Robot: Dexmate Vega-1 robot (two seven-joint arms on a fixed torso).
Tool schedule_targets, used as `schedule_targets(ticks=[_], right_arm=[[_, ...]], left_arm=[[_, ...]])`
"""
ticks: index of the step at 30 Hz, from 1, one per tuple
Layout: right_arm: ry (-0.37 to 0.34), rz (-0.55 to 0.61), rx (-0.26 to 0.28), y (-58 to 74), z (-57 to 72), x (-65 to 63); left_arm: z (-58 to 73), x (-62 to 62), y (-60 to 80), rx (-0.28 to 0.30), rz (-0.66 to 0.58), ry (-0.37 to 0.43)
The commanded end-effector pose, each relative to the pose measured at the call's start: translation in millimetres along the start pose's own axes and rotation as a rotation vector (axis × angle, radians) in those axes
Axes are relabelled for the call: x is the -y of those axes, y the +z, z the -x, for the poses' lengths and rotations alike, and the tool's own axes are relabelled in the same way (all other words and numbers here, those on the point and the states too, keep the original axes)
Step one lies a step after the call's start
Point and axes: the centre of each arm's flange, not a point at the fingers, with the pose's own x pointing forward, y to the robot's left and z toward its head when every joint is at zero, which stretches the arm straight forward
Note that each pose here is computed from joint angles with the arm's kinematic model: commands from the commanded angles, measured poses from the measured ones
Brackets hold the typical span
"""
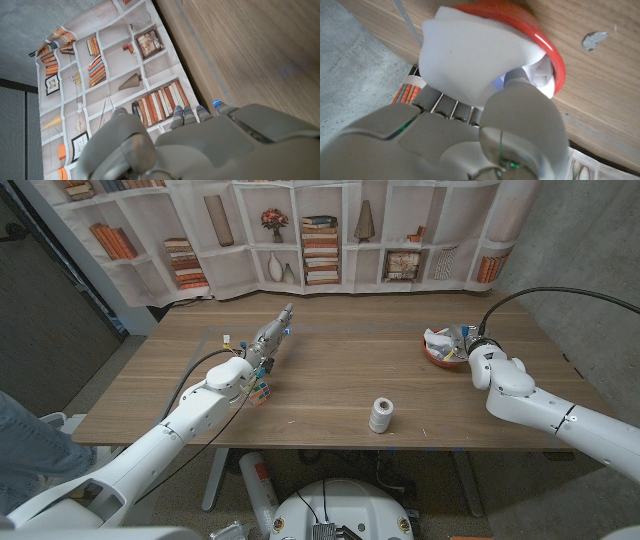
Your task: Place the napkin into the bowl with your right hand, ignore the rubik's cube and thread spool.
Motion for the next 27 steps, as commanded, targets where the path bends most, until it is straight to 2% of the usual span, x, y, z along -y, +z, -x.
schedule_targets(ticks=[1, 27], right_arm=[[0.008, 0.018, -0.005, -0.7, 2.4, 4.3], [-0.013, 0.032, -0.027, -5.8, 7.9, 19.1]], left_arm=[[-2.9, 2.2, -2.6, -0.012, -0.002, -0.009], [-9.5, 3.7, -6.4, -0.014, 0.007, -0.019]])
